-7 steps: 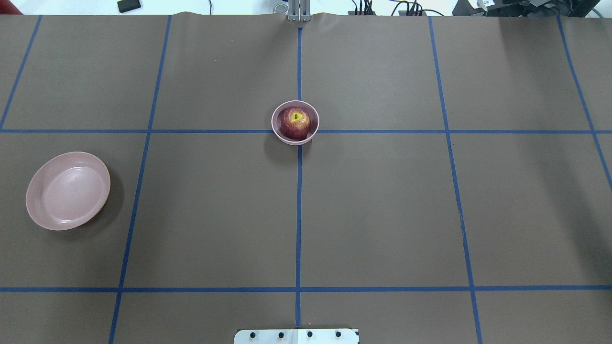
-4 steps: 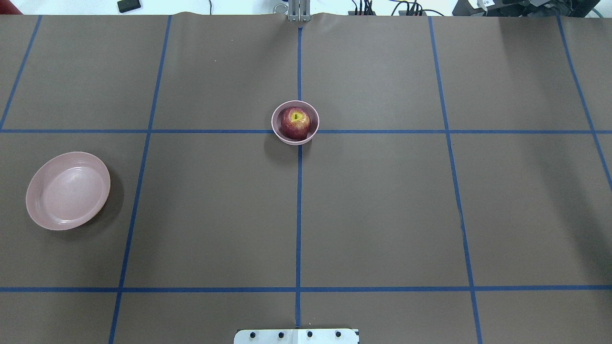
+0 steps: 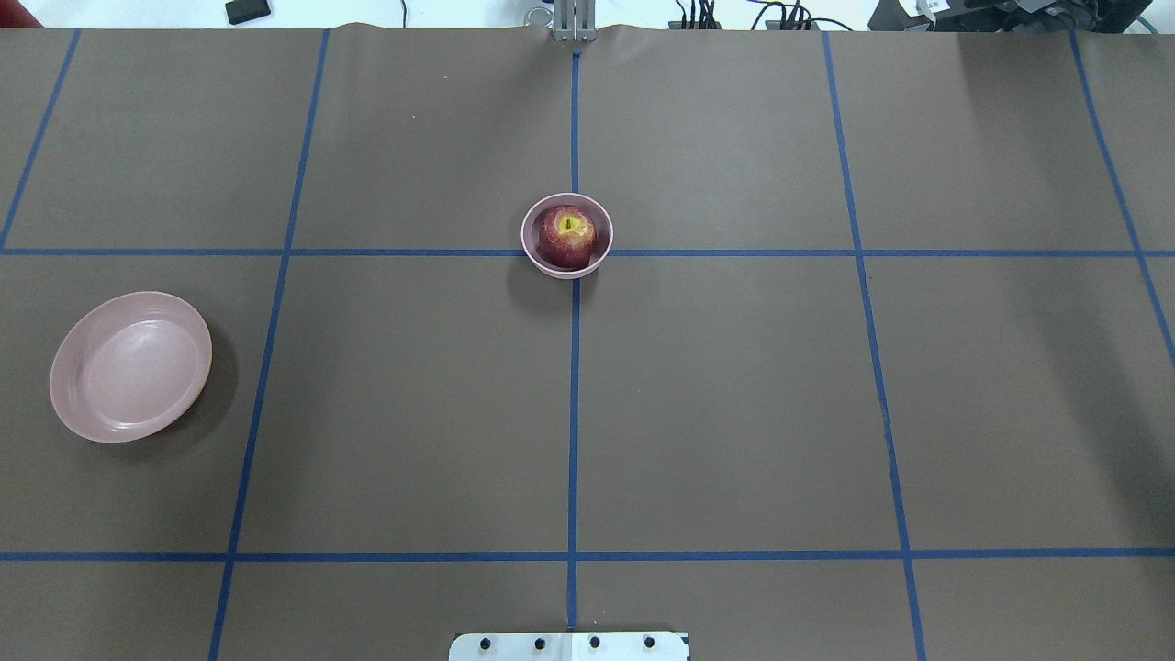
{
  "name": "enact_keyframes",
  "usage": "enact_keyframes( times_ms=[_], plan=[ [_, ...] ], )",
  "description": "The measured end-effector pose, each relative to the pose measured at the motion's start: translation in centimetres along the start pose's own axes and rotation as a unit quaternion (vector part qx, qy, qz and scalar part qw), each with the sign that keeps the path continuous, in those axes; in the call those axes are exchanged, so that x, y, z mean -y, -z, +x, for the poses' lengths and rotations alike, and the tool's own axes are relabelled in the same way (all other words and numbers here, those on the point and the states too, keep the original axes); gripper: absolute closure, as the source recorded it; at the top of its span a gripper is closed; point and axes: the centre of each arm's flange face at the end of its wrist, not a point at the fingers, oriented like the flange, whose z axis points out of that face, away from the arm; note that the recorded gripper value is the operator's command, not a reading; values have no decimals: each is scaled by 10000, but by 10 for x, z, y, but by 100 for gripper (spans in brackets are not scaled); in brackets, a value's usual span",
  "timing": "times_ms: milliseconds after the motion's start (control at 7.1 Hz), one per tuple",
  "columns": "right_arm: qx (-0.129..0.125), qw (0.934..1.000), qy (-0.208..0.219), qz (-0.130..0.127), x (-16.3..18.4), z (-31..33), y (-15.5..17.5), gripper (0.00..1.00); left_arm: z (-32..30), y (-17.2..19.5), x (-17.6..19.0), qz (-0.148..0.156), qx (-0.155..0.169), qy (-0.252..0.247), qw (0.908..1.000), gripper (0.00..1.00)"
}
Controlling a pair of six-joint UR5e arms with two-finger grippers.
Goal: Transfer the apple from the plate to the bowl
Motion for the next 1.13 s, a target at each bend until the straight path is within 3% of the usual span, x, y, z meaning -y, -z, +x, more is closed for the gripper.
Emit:
enact_keyframes(
  times_ms=[1128],
  plan=[
    [62,10000,27,18,1,-3,1,0,2,1,2,94,-18,-114,9999,2]
  ],
)
